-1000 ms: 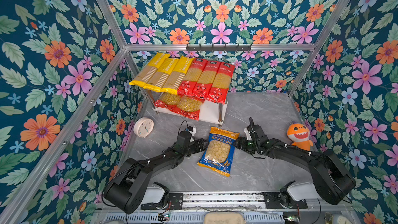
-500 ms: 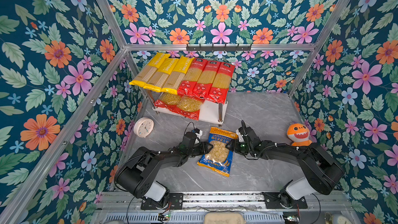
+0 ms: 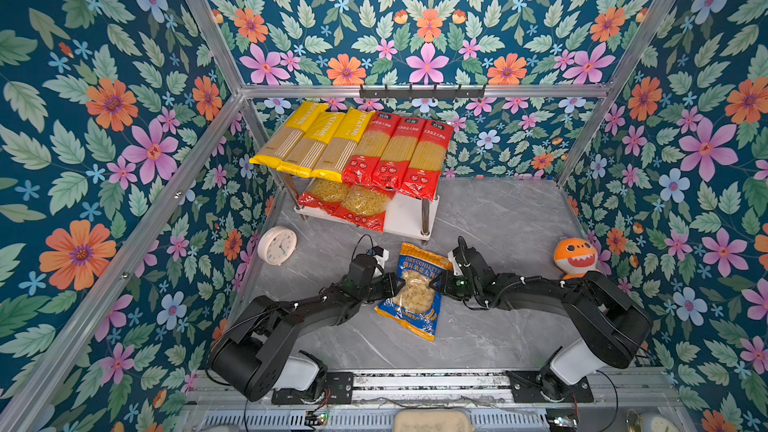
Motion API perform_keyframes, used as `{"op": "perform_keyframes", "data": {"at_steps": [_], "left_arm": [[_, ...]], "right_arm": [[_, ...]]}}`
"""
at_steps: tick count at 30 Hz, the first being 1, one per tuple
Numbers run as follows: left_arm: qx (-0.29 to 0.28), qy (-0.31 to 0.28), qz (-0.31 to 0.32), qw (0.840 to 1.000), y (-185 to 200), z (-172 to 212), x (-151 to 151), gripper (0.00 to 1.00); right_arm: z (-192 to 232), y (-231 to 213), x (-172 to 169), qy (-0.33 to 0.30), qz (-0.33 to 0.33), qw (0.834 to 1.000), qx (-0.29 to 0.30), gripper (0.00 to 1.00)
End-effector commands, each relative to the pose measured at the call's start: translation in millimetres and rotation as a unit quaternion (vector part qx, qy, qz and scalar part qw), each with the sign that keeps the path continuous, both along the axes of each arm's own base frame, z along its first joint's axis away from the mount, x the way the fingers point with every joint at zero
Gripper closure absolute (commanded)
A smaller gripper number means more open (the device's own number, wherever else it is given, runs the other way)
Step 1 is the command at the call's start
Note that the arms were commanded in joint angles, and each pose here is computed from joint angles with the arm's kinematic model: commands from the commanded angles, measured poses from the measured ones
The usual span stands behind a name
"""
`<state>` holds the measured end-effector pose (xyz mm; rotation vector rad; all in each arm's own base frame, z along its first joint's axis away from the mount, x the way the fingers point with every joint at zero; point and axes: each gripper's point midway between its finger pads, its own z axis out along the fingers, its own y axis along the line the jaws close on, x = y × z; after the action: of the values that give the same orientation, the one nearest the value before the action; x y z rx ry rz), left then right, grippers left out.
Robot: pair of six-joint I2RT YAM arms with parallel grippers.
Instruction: Place and organize the pasta boxes and bags onto the shelf
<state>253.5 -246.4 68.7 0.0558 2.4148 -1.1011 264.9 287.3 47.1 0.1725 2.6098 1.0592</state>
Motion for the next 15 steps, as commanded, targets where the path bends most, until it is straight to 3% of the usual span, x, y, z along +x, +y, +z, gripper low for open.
{"op": "perform_keyframes", "data": {"at_steps": [1,8,15], "left_arm": [[0.008,-0.024,-0.009,1.000,1.3,11.9,-0.4,0.91],[0.065,-0.053,0.019,0.996,23.6,30.1,2.8,1.00],[0.084,-0.097,0.036,0.991,37.9,56.3,3.0,1.00]], "right_arm": [[21.3,22.5,4.5,-0.021,0.009,0.998,0.051,0.60],[13.9,45.0,12.9,-0.017,0.006,0.997,0.073,0.58],[20.3,50.7,18.6,-0.024,0.005,0.996,0.083,0.52]]}}
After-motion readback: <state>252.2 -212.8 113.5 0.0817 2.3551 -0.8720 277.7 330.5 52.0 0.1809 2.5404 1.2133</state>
